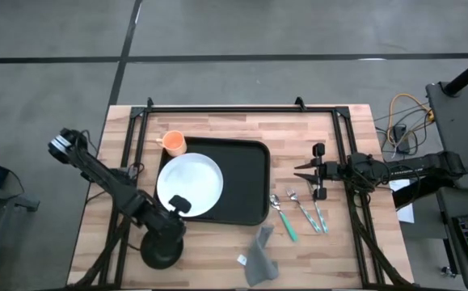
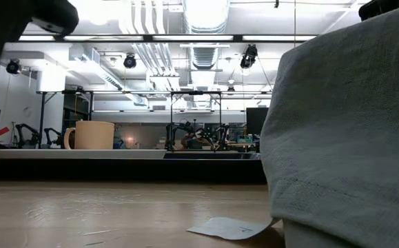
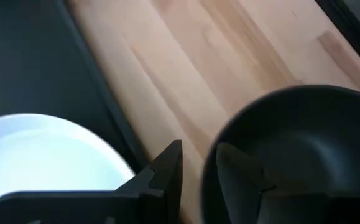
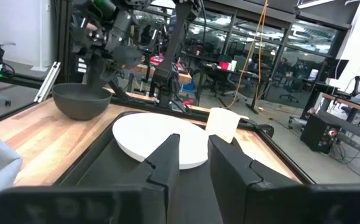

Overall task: Set up tray
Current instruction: Put the black bowl on top of the white plate

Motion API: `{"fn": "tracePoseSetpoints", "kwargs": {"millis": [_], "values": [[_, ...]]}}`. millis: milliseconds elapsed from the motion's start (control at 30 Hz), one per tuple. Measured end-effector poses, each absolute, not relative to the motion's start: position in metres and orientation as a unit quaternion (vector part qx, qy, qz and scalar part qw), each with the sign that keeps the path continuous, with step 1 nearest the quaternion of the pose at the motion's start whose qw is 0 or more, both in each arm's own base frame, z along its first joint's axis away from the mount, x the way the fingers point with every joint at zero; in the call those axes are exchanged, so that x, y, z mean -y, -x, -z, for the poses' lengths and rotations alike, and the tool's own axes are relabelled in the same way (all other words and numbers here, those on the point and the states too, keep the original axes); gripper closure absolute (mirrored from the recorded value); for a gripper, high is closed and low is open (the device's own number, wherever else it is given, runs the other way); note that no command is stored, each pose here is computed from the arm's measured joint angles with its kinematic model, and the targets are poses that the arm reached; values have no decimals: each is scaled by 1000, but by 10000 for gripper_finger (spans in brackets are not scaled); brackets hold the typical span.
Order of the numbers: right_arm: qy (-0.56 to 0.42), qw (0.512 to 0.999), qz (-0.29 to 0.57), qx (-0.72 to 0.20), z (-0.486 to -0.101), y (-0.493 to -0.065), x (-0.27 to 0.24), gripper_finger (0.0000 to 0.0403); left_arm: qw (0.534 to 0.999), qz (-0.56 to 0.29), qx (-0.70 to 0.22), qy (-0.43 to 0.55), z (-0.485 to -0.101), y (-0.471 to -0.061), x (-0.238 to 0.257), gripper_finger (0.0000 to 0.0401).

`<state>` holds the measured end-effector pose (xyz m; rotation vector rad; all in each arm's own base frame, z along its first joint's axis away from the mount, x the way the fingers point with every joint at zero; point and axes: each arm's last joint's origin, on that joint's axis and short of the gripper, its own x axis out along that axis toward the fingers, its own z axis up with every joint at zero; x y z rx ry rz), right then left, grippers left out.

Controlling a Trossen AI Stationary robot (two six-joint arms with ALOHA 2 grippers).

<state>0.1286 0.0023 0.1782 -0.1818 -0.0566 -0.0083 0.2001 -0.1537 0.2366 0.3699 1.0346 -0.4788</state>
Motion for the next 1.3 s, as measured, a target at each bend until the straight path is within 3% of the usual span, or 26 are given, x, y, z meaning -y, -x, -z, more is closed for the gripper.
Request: {"fn": "tracePoseSetpoints", "kwargs": {"millis": [767, 1300], "values": [[96, 995, 3, 16, -176, -129, -2, 322, 820, 214, -518, -117, -229, -200, 155, 320], [100, 995, 3, 14, -175, -129, -2, 324, 815, 202, -532, -109, -199, -192, 150, 320]]}}
